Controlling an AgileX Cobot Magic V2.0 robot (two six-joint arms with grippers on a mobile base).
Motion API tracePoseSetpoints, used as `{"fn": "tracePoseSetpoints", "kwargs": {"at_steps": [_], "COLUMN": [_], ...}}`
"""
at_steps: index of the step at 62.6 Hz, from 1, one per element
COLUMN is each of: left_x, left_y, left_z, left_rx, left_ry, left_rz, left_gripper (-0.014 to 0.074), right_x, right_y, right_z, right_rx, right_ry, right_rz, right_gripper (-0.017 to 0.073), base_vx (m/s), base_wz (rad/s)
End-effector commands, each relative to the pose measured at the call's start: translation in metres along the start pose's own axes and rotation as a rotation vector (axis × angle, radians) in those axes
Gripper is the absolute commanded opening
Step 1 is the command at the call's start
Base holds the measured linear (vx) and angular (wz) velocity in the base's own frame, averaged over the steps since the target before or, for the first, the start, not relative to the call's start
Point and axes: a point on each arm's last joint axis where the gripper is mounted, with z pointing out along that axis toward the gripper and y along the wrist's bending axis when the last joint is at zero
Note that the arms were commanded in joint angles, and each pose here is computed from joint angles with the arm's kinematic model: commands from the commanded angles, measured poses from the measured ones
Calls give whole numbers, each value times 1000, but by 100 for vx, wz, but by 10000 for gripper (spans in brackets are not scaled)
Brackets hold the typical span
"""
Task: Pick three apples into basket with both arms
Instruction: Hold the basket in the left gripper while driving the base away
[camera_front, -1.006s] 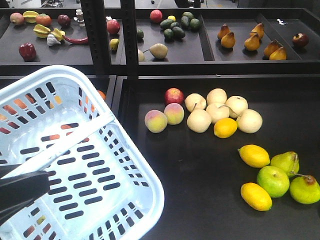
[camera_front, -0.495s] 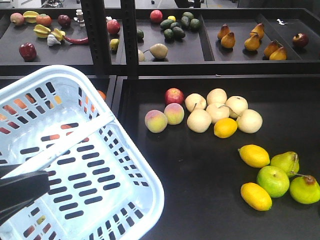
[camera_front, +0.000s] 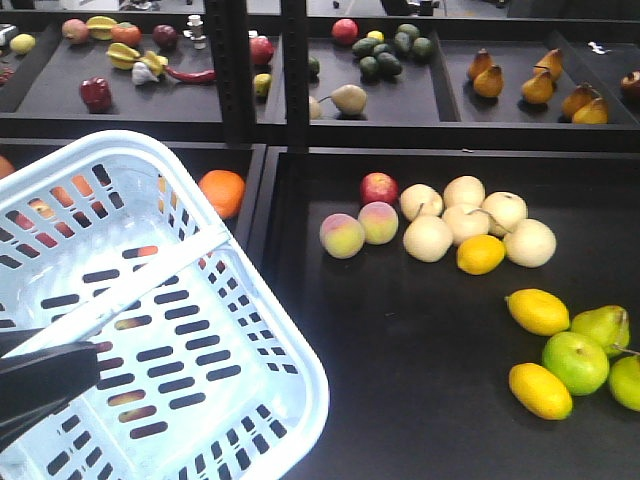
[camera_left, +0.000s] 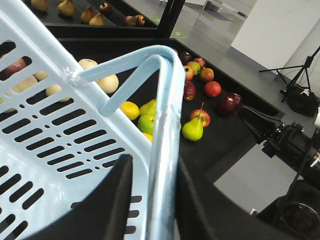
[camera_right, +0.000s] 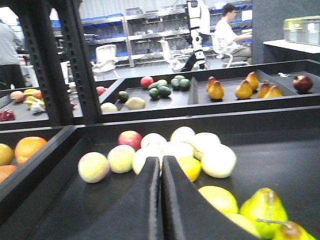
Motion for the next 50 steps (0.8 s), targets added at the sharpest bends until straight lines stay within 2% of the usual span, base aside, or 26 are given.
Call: {"fn": "tracePoseSetpoints", "kwargs": {"at_steps": [1,24,50], "left_x": [-13,-13,-13], "left_y": [-5,-5,-5], "left_z": [-4,-4,-4], "left_rx": [11,11,11], "left_ry": [-85,-85,-85], "left_rz": [-15,-15,-15], "left_gripper": [-7,-7,-6], "right_x": [-3,-3,-3], "right_y": [0,0,0], "right_z": [-1,-1,-1], "right_rx": [-3,-3,-3], "right_ry": [-74,-74,-74], "right_rz": [-11,-10,-10], "right_gripper": [-5,-5,-5], "base_vx": [-6,-6,-10], "base_wz": [21,29,50]}}
